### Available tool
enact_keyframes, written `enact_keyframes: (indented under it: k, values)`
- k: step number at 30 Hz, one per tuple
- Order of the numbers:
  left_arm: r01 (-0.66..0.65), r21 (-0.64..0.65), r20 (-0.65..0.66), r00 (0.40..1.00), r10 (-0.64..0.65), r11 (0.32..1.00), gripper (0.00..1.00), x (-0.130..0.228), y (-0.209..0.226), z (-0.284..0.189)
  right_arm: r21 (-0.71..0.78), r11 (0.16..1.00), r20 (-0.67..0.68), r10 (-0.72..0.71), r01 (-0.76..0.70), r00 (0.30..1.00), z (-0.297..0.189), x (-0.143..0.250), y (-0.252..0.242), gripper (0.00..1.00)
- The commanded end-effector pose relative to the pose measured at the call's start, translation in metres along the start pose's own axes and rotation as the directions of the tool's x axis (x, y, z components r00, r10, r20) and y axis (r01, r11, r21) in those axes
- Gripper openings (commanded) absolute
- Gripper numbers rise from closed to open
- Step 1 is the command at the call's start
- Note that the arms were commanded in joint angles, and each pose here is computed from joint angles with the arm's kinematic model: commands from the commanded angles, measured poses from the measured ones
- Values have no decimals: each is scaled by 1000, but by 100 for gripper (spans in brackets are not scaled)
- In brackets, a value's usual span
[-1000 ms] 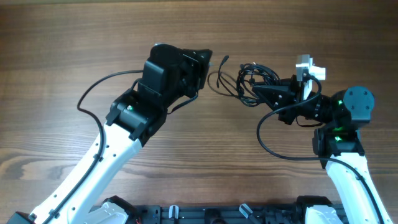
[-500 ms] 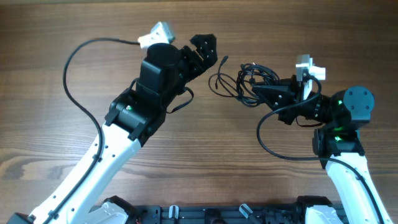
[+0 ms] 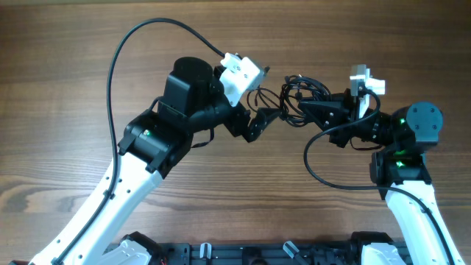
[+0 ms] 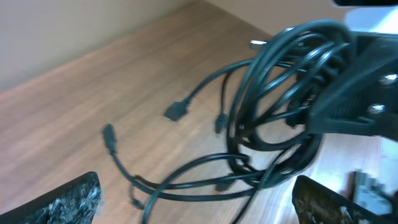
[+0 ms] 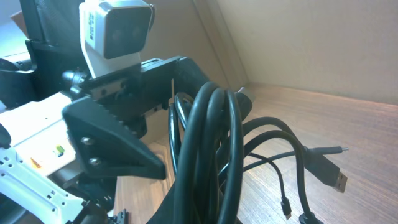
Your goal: Untangle cables
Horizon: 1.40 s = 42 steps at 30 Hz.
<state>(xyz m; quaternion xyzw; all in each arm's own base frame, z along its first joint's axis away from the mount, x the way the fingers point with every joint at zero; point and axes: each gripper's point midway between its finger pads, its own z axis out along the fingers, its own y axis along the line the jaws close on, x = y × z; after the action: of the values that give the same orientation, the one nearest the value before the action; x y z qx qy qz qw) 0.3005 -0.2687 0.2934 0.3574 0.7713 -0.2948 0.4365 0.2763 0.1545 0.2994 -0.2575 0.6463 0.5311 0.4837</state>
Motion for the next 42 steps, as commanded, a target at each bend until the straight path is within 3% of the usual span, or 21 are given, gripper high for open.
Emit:
enact_keyframes:
  k: [1, 3, 6, 10, 19, 21, 23, 32, 35, 37, 39, 42]
  values:
    - [-144, -79, 5, 989, 145, 986, 100, -5, 12, -5, -18, 999, -2, -28, 28, 1000, -1, -4, 7, 5]
    - [-286, -78, -9, 958, 286, 955, 100, -4, 13, -4, -18, 999, -2, -28, 28, 1000, -1, -4, 7, 4]
    - [-515, -60, -39, 857, 514, 855, 100, 0, 14, 1, -25, 999, -6, -30, 30, 1000, -1, -3, 8, 4]
    - [-645, -19, -46, 764, 643, 764, 100, 6, 12, 9, -25, 999, -6, -30, 30, 1000, -1, -3, 8, 4]
    - [-672, 48, 73, 740, 669, 739, 95, -4, -9, 10, -24, 999, -5, -33, 33, 999, -1, -3, 8, 4]
    - [-673, 48, 74, 740, 669, 738, 90, -4, -9, 10, -24, 999, -5, -34, 34, 999, -1, -3, 8, 4]
    - [-675, 62, 78, 738, 670, 736, 78, -3, -15, 12, -25, 999, -5, -35, 35, 999, -1, -3, 8, 4]
    - [-668, 137, 62, 742, 667, 731, 76, 13, -31, 26, -42, 998, -13, -45, 45, 999, -1, -2, 11, 4]
    - [-663, 146, 52, 747, 663, 735, 66, 17, -30, 31, -41, 998, -13, -47, 47, 999, -1, -2, 11, 4]
    - [-663, 145, 53, 746, 664, 734, 42, 16, -30, 30, -41, 998, -13, -51, 50, 999, -1, -2, 11, 4]
    - [-663, 143, 50, 746, 664, 735, 26, 16, -29, 31, -41, 998, -13, -50, 50, 999, -1, -2, 11, 4]
    - [-663, 143, 51, 746, 664, 734, 24, 16, -29, 31, -41, 998, -13, -51, 50, 999, -1, -2, 11, 4]
